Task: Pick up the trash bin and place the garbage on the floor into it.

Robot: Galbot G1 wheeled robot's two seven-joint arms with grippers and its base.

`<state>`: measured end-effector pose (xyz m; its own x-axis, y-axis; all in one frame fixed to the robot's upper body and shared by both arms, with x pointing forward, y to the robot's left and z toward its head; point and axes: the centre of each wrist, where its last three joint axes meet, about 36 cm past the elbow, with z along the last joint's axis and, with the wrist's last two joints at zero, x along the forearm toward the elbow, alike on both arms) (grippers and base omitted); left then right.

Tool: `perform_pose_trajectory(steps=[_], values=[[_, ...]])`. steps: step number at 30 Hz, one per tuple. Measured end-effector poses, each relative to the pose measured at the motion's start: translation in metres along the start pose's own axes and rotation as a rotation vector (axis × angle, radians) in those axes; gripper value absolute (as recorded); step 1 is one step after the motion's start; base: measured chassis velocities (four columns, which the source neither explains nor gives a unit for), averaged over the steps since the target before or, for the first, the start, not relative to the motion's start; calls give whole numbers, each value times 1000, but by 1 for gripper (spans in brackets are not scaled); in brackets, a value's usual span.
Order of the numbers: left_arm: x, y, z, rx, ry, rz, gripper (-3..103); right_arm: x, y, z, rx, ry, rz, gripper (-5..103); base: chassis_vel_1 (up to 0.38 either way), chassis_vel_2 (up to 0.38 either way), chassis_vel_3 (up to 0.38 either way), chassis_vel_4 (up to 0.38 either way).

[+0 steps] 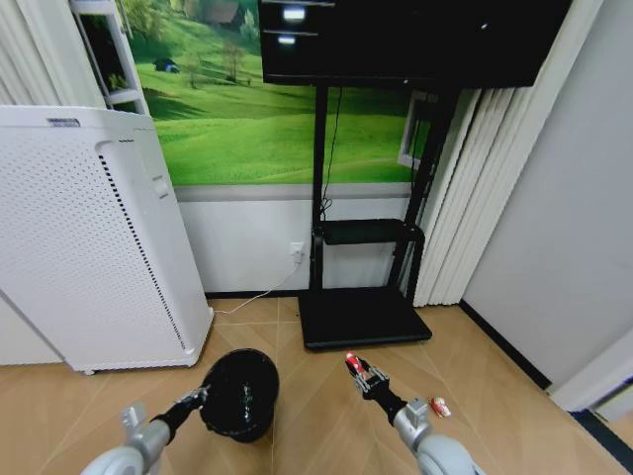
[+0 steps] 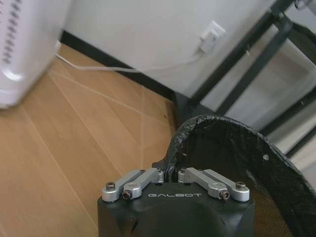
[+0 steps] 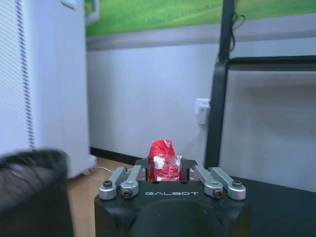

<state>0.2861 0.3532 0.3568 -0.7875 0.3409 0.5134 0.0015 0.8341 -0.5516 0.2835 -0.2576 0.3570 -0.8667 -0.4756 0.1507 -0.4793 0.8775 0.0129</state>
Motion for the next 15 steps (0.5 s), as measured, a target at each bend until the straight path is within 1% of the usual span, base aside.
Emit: perform_pose_trajectory(steps=[2, 4, 5, 6, 7, 8, 9, 12, 13, 15], values=[[-15, -1, 11, -20, 48, 49, 7, 14, 14, -3, -78, -39, -100, 33, 0, 0, 0, 0], [-17, -1, 12, -23, 52, 56, 7, 16, 17, -2, -90, -43, -113, 33, 0, 0, 0, 0], [-28, 0, 17, -53, 76, 108, 7, 23, 28, 5, -124, -62, -174, 33, 0, 0, 0, 0], [-28, 0, 17, -53, 76, 108, 7, 23, 28, 5, -124, -62, -174, 33, 0, 0, 0, 0], [-32, 0, 17, -65, 82, 131, 7, 24, 32, 8, -130, -68, -191, 33, 0, 0, 0, 0], [-38, -1, 17, -85, 93, 185, 7, 25, 39, 16, -140, -67, -216, 33, 0, 0, 0, 0], [-38, -1, 17, -85, 93, 185, 7, 25, 39, 16, -140, -67, -216, 33, 0, 0, 0, 0], [-43, -5, 15, -112, 101, 283, 7, 21, 47, 28, -125, -50, -251, 33, 0, 0, 0, 0], [-43, -5, 15, -112, 101, 283, 7, 21, 47, 28, -125, -50, -251, 33, 0, 0, 0, 0], [-42, -5, 13, -126, 99, 313, 7, 17, 47, 32, -123, -42, -266, 33, 0, 0, 0, 0]])
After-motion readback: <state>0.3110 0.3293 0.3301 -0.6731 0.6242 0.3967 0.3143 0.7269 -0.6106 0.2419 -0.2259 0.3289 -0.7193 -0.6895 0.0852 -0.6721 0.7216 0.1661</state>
